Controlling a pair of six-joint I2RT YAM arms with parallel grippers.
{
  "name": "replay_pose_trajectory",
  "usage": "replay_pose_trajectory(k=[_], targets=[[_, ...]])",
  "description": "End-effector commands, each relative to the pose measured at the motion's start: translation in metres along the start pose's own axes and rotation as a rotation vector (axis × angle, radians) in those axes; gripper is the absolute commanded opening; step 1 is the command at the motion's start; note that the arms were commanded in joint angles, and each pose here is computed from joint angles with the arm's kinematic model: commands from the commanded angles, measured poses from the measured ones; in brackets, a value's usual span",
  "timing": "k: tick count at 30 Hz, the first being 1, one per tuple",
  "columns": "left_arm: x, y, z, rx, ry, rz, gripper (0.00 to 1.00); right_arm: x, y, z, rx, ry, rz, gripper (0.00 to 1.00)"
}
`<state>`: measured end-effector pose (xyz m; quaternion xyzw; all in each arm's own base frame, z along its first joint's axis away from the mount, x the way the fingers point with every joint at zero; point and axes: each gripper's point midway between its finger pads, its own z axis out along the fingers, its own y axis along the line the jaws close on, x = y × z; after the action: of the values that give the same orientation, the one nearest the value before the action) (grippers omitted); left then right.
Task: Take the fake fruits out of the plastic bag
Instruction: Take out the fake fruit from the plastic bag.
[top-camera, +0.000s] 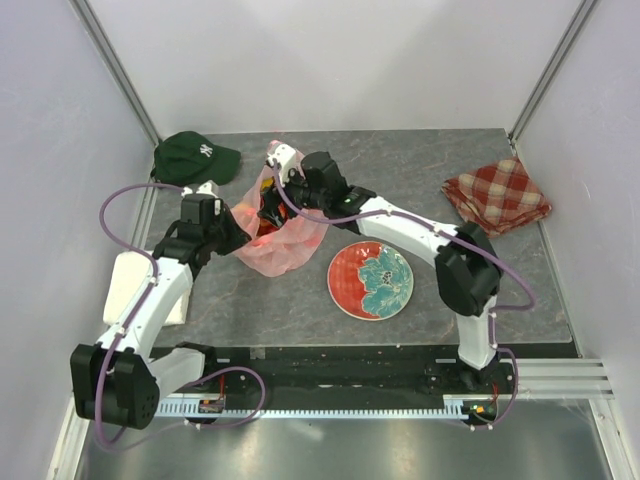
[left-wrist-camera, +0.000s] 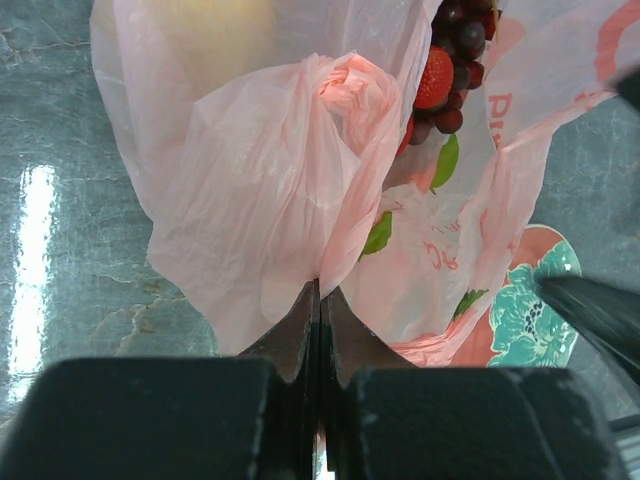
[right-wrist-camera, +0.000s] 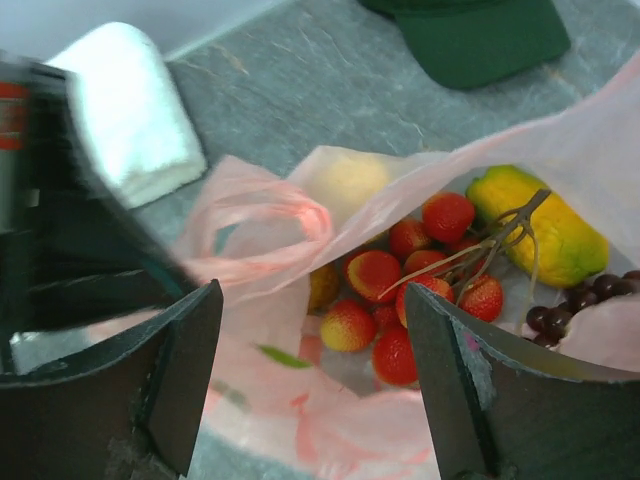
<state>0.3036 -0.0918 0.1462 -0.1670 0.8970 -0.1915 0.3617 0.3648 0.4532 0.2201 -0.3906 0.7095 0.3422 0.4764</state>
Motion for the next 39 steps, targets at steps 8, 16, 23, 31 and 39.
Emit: replay_pose_trajectory(k=[8, 16, 23, 31, 39], targets=[[-0.014, -0.013, -0.016, 0.082, -0.077, 0.009, 0.02, 0.023, -0.096, 0.065, 0.280, -0.031, 0.061, 0.80], [-0.006, -0.011, -0.019, 0.090, -0.064, 0.012, 0.02, 0.024, -0.129, 0.083, 0.316, -0.058, 0.032, 0.80], [-0.009, -0.007, -0.020, 0.084, -0.071, 0.000, 0.02, 0.061, -0.127, 0.107, 0.266, 0.006, 0.079, 0.68], [-0.018, -0.006, -0.020, 0.080, -0.081, -0.017, 0.02, 0.071, -0.133, 0.108, 0.287, 0.042, 0.050, 0.43], [-0.027, -0.008, -0.020, 0.083, -0.107, -0.015, 0.02, 0.025, -0.120, 0.090, 0.246, -0.029, -0.011, 0.00]])
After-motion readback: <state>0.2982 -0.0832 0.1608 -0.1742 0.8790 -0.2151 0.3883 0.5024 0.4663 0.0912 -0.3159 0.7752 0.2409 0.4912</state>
